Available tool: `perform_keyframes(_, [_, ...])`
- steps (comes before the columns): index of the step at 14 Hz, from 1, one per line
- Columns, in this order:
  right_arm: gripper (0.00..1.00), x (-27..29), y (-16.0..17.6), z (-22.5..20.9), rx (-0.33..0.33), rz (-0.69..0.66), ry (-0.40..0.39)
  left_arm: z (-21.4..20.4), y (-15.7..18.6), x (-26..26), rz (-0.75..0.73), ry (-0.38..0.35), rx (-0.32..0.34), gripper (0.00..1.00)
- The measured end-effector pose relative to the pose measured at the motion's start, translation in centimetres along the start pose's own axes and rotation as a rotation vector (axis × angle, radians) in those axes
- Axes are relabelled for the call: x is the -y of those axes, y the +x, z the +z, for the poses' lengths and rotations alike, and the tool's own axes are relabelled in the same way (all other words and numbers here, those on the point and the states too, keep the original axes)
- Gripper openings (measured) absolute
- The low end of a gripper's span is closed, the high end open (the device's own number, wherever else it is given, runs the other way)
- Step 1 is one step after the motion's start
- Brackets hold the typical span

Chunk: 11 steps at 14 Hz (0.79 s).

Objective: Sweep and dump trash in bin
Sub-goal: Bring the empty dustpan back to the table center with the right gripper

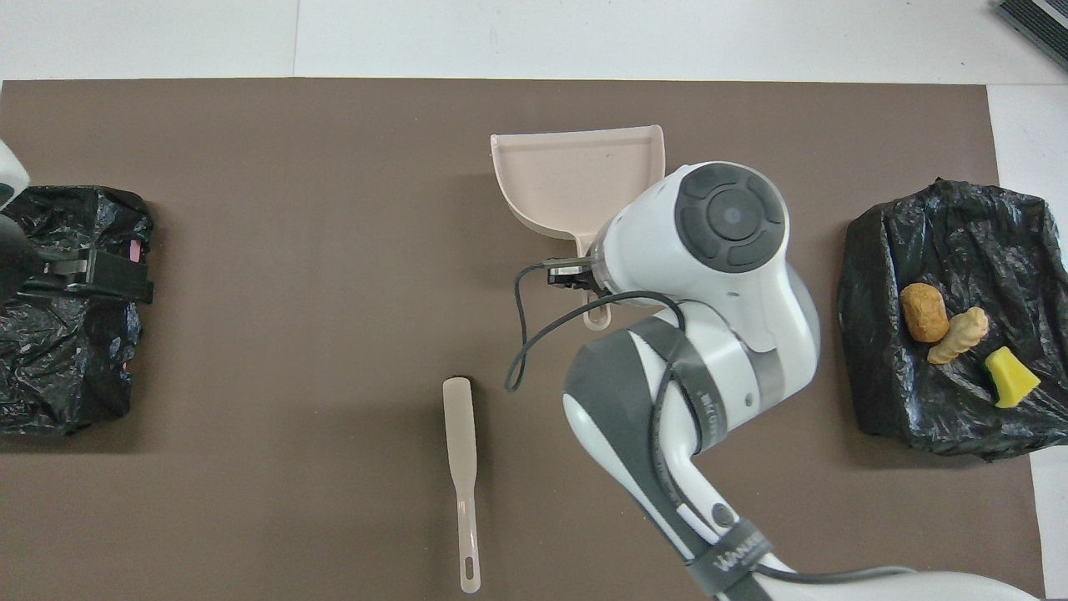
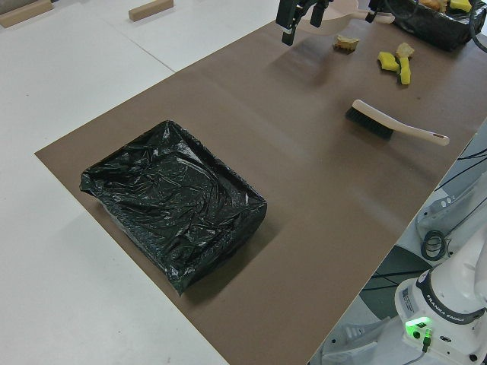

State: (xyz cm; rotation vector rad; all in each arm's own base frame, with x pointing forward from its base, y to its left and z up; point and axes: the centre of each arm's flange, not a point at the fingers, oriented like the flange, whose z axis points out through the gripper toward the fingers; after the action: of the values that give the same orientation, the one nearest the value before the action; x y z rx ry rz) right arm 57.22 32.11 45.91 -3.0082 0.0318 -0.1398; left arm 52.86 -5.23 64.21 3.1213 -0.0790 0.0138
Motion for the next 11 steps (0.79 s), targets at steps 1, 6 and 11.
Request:
perform_keyframes(1, [0.32,1.6,-0.3,1.3,-0.008,0.02,0.008,-0.9,-0.5,-0.1,0.001,0.001,-0.016,1.0])
perform_keyframes(6, [0.32,10.0,-2.0,8.1,-0.024,0.109,0.044,-2.4,-1.7,-0.4,0.009,0.004,-0.042,1.0])
perform_keyframes(11, [0.32,11.6,-2.0,10.9,-0.029,0.109,0.047,-2.1,-1.7,-0.3,0.012,0.005,-0.035,1.0])
